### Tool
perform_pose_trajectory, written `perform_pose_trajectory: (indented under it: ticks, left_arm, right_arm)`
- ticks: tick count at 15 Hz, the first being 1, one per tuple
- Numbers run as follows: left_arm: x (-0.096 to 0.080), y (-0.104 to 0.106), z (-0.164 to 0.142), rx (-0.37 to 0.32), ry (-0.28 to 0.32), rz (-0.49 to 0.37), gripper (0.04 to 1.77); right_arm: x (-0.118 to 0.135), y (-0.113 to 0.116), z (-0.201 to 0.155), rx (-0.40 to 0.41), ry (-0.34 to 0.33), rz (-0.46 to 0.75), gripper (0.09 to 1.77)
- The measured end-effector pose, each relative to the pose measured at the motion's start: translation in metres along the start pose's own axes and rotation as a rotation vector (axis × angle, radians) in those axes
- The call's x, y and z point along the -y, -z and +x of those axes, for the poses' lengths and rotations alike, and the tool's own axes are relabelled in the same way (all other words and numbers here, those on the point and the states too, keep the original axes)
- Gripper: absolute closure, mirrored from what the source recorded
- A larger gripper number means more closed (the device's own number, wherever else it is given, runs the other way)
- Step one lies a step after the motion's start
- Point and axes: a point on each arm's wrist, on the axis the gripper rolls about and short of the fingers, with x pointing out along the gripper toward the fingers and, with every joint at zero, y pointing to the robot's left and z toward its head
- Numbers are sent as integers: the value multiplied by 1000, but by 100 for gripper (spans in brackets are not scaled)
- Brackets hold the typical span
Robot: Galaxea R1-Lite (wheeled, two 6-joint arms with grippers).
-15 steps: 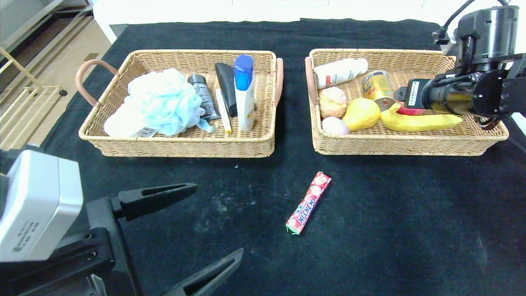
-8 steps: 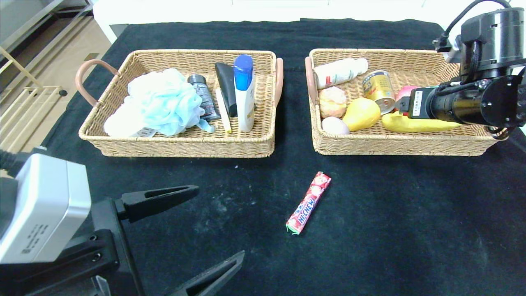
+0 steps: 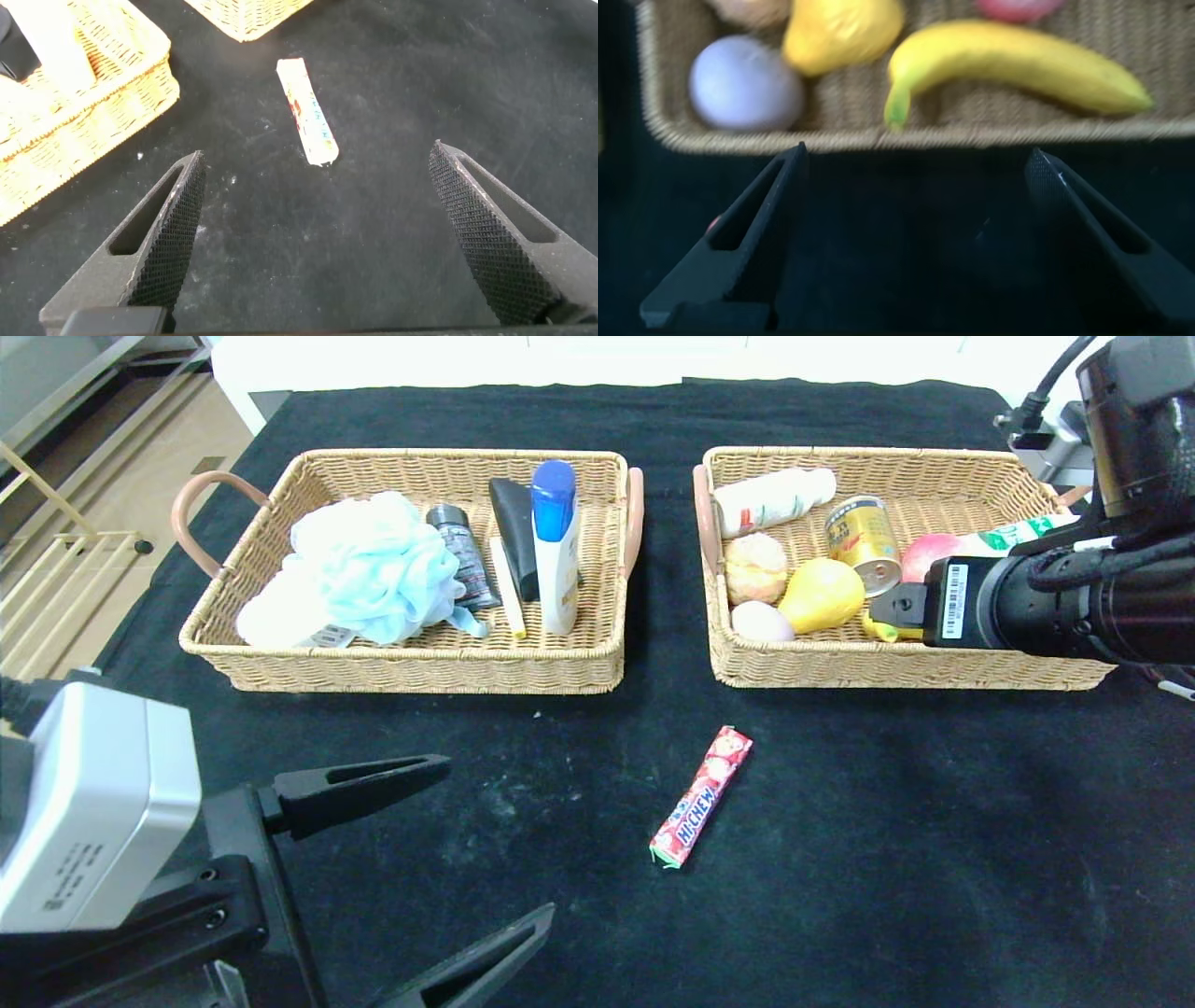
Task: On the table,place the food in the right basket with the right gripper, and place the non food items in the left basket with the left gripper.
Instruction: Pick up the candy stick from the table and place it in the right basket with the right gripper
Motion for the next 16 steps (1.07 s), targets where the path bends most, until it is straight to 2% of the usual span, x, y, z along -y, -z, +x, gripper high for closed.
perform_pose_trajectory:
  ticks: [3, 6, 9, 16]
  left_arm:
    - [0, -1, 0, 3, -1, 1, 9]
    - [0, -1, -1, 5, -2, 6, 9]
    - [0, -1, -2, 8, -2, 6, 9]
    - [-1, -6, -8, 36, -9, 16, 9]
  right_arm:
    - [-17, 16, -20, -88, -62, 23, 16]
    - [-38, 30, -24, -143, -106, 19, 16]
    - [-59, 45, -21, -195, -120, 6, 16]
    - [-96, 60, -10, -213, -123, -3, 16]
